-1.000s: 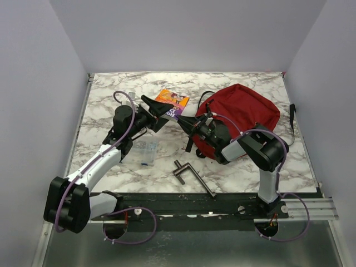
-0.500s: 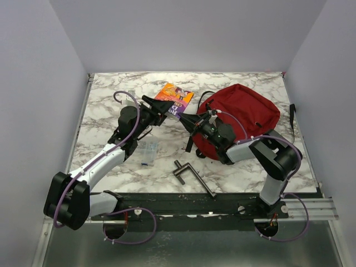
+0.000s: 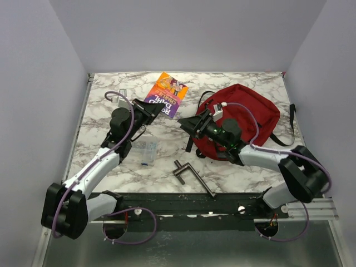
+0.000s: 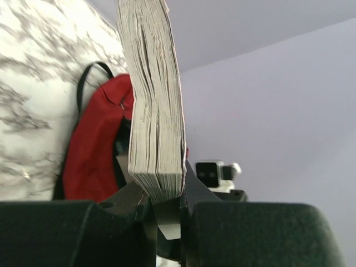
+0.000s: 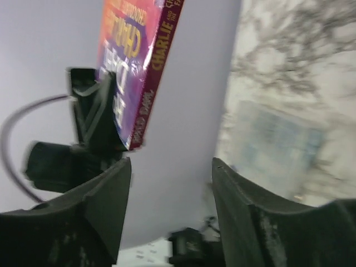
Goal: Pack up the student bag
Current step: Place the book in the student bag.
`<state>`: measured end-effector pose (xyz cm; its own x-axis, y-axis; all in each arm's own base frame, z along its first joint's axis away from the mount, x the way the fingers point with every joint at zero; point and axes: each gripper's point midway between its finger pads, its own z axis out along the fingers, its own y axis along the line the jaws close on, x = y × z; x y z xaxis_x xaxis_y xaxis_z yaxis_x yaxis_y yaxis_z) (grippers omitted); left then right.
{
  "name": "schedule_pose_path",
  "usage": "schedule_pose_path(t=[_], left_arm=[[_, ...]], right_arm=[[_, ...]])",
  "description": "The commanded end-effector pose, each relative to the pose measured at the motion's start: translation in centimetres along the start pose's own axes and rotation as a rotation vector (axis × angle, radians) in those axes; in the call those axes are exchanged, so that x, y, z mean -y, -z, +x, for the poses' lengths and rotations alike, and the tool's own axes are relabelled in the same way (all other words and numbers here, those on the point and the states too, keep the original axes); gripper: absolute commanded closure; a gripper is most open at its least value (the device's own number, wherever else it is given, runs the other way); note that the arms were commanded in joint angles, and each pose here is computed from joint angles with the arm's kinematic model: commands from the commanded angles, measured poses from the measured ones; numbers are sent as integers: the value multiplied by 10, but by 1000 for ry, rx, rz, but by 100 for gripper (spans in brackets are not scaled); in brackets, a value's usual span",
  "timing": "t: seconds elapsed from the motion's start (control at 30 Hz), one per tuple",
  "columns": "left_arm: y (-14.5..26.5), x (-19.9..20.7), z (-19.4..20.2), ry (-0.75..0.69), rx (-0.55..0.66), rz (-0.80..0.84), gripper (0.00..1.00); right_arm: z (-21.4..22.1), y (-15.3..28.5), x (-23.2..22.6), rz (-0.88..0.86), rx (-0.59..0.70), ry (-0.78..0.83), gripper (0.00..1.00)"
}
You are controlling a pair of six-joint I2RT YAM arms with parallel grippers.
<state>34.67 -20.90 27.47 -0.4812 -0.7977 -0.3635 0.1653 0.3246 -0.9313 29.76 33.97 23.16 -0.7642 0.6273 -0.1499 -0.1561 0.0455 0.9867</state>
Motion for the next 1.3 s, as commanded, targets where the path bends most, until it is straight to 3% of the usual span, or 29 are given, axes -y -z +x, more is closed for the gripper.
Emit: schedule_pose_path(t=[0.0,0.17,0.27,0.4,0.57,0.77,0.8,0.83,0.93,0.97,1.27], left_arm=[[27,14,-26,-227,5,22,100],[49,6,-35,-395,-106,-141,100],[60,-3,-43,-478,-155,-260,100],[69,-5,-49,-539,-195,-313,100],[76,1,-30,-490,-267,-251,100],[75,-7,19,-298,-496,-144,100],[74,-9,25,-267,-520,-131,100],[72,-9,30,-241,-545,-111,100],[70,-9,50,-154,-622,-63,100],[68,-9,57,-131,-645,-51,100],[53,18,130,65,-819,95,100]], right_arm=[[-8,35,58,372,-101,512,32],[-56,82,62,699,-73,857,20],[-79,106,66,878,-58,945,20],[-86,108,72,949,-124,1033,19],[-115,120,88,1200,-59,1091,19],[-137,135,108,1465,-13,1175,25],[-144,137,109,1504,9,1196,28],[-148,138,108,1531,23,1214,38],[-162,138,95,1577,81,1262,90],[-166,136,88,1571,96,1274,98],[-175,115,37,1245,-39,1190,99]])
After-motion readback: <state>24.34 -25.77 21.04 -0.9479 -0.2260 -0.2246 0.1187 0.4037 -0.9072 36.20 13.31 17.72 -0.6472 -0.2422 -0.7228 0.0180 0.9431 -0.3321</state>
